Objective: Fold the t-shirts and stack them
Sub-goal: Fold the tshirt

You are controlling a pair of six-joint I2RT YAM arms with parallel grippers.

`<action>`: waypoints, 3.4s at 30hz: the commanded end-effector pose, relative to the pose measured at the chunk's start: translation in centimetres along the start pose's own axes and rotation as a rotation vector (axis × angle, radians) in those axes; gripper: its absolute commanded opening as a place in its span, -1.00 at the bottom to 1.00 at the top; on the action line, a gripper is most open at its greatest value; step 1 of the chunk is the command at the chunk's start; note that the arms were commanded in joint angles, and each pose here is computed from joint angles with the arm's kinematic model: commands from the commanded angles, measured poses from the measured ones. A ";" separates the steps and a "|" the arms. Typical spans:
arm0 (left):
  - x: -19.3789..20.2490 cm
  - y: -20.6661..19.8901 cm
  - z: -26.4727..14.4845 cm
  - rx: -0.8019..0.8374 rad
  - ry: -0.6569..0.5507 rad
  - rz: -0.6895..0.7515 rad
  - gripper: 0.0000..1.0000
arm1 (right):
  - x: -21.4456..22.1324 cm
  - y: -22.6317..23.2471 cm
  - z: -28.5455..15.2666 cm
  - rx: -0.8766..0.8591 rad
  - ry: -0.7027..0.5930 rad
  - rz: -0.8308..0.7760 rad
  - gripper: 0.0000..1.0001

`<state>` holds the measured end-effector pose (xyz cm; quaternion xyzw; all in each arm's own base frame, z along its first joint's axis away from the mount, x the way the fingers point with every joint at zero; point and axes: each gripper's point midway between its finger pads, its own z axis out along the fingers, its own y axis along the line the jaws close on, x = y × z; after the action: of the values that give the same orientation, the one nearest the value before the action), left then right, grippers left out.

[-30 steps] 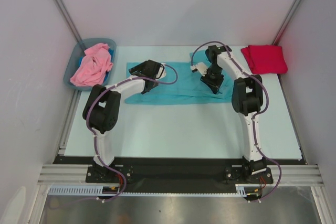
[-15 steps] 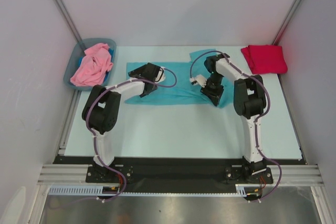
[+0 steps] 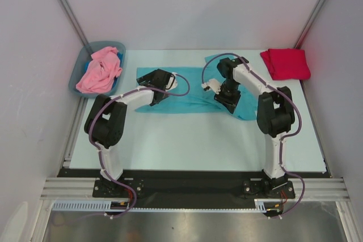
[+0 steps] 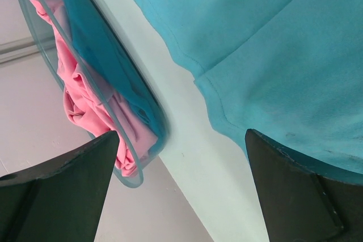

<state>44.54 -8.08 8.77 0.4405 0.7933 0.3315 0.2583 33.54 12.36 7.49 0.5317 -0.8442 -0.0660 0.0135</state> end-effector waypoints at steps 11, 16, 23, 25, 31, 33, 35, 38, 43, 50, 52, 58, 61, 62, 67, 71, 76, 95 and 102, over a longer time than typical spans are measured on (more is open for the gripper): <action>-0.6 1.8 -1.0 -0.050 -0.044 -0.025 0.99 | -0.3 -4.9 0.2 0.112 -0.073 0.080 -0.28; -0.8 2.0 -0.9 -0.057 -0.042 -0.023 0.99 | -1.3 -5.6 1.2 0.099 -0.099 0.094 -0.28; -0.9 2.2 -0.7 -0.064 -0.037 -0.010 0.99 | -3.3 -6.4 1.0 0.091 -0.152 0.096 -0.28; -1.0 2.3 -0.6 -0.066 -0.037 -0.009 0.99 | -3.3 -6.6 1.2 0.089 -0.150 0.093 -0.27; -1.1 2.3 -0.4 -0.069 -0.029 -0.002 0.99 | -3.2 -6.1 1.5 0.064 -0.145 0.086 -0.70; -1.0 2.2 -0.4 -0.069 -0.027 -0.001 0.99 | -3.2 -6.0 1.4 0.058 -0.142 0.077 -0.90; -1.0 2.2 -0.3 -0.069 -0.027 0.000 0.99 | -3.1 -5.8 1.3 0.055 -0.139 0.076 -1.00; -1.1 2.2 -0.2 -0.069 -0.027 -0.001 0.99 | -3.1 -5.9 1.0 0.056 -0.142 0.073 -1.00; -1.3 2.3 -0.1 -0.069 -0.031 -0.001 0.99 | -3.7 -6.1 -0.1 0.078 -0.163 0.071 -1.00; -1.4 2.2 -0.1 -0.067 -0.032 -0.009 0.99 | -5.4 -7.0 -2.6 0.142 -0.211 0.056 -1.00; -1.4 2.3 -0.2 -0.070 -0.037 -0.014 0.99 | -4.9 -7.1 -2.0 0.141 -0.175 0.064 -0.59; -1.2 2.3 -0.3 -0.070 -0.031 -0.015 0.99 | -3.3 -6.9 -0.1 0.047 -0.168 0.121 0.04; -0.9 2.2 -0.4 -0.072 -0.030 -0.006 0.99 | -3.0 -7.1 0.0 0.005 -0.191 0.180 -0.68; -0.9 2.2 -0.4 -0.074 -0.032 -0.005 0.99 | -2.9 -7.0 0.1 -0.011 -0.194 0.199 -0.68; -0.8 2.3 -0.4 -0.077 -0.028 0.005 0.99 | -2.1 -8.1 -0.9 -0.013 -0.277 0.299 1.00; -0.6 2.4 -0.6 -0.083 -0.025 0.017 0.99 | -2.1 -10.0 -3.1 0.082 -0.335 0.394 0.99; -0.1 2.7 -1.2 -0.104 -0.047 0.057 0.99 | -1.5 -16.3 -8.8 0.429 -0.420 0.650 1.00; 0.2 5.4 -1.0 -0.127 -0.008 -0.009 0.99 | -0.5 -9.3 -3.6 -0.085 -0.575 0.650 0.89; -0.4 6.0 -0.9 -0.137 -0.012 -0.010 1.00 | -1.5 -9.7 -3.0 -0.057 -0.584 0.641 0.82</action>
<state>46.31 -6.35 11.43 0.4419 0.7716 0.3694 0.2700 41.18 8.46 5.67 0.1800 -0.9477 -0.2344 -0.1205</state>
